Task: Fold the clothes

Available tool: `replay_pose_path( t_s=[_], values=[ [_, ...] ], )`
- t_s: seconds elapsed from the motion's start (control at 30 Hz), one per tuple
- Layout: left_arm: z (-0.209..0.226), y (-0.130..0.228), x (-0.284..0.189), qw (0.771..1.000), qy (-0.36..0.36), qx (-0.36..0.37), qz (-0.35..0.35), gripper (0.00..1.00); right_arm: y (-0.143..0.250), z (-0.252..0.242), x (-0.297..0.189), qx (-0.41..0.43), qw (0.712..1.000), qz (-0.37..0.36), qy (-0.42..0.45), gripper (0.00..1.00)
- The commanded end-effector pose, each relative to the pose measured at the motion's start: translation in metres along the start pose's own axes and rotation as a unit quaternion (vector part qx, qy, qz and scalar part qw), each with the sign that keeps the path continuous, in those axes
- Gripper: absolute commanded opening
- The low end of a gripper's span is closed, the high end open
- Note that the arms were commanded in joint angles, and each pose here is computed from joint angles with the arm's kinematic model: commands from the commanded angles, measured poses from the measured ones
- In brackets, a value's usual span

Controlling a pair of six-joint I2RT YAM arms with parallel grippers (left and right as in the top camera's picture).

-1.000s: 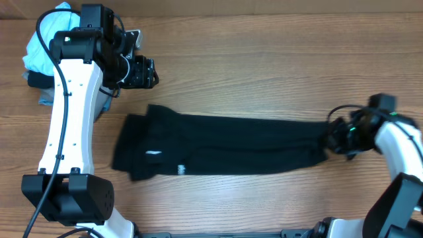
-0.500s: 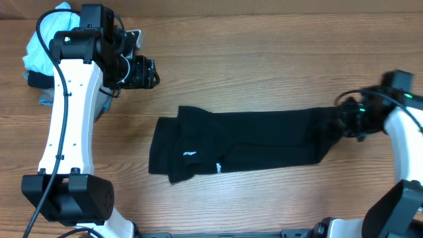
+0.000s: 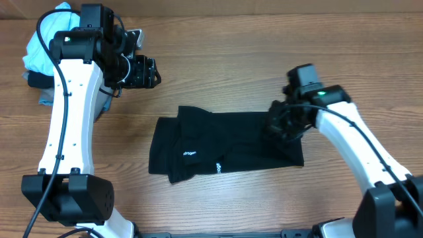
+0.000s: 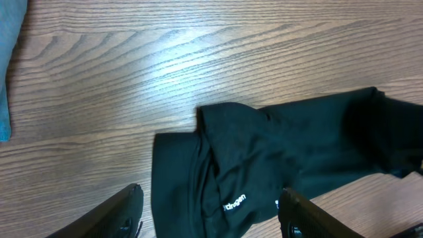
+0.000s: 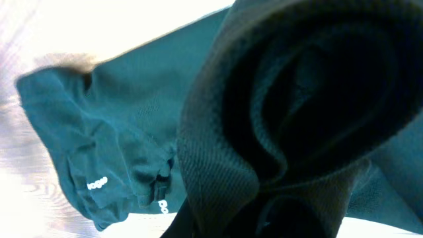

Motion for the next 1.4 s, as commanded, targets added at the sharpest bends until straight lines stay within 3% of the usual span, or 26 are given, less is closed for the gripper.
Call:
replay_pose_path(
  t_s=[0.0,0.1,0.23,0.43,0.53,0.67,0.83,1.07,1.2,1.37],
  values=[
    [-0.011,-0.001,-0.017,0.999,0.013,0.022,-0.024,0.69,0.004,0.015,0.016,0.004,1.000,0.009,0.016,0.04],
    [-0.012,-0.001,-0.017,0.999,0.014,0.022,-0.023,0.68,0.010,0.026,0.036,-0.003,0.999,0.028,0.021,0.05],
    [-0.012,0.000,-0.017,0.999,0.015,0.022,-0.023,0.69,0.015,0.031,0.044,0.002,0.999,0.042,0.019,0.22],
    [-0.012,0.000,-0.017,0.999,0.015,0.022,-0.022,0.69,0.001,0.031,0.012,-0.049,0.999,0.002,-0.009,0.33],
    [-0.012,0.000,-0.017,0.999,0.015,0.023,-0.022,0.69,-0.011,0.006,-0.008,-0.027,0.999,-0.020,-0.005,0.41],
    [-0.012,-0.001,-0.017,0.999,0.015,0.024,-0.024,0.70,-0.018,-0.013,-0.007,-0.005,1.000,-0.022,0.001,0.40],
    [-0.012,-0.002,-0.017,0.999,0.015,0.024,-0.025,0.70,-0.033,-0.026,0.006,0.001,0.999,-0.046,0.021,0.18],
    [-0.012,-0.001,-0.017,0.999,0.015,0.024,-0.025,0.70,-0.043,-0.035,0.044,0.018,0.999,-0.046,0.019,0.16],
    [-0.012,-0.001,-0.017,0.999,0.015,0.024,-0.025,0.69,-0.034,-0.029,0.066,0.023,0.999,0.002,-0.022,0.08],
    [-0.012,-0.001,-0.017,0.999,0.015,0.024,-0.024,0.69,0.016,0.012,0.061,-0.044,0.983,0.121,-0.135,0.04]
  ],
)
Point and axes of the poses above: each gripper's point midway between its finger pads, its own x axis out along the fingers, its own z axis along the line the jaws close on, y = z × x, the point moved 4 cm from there along -x, back along the fingers, and after that the axes turned 7 degrees about -x, right-handed, at the moved point
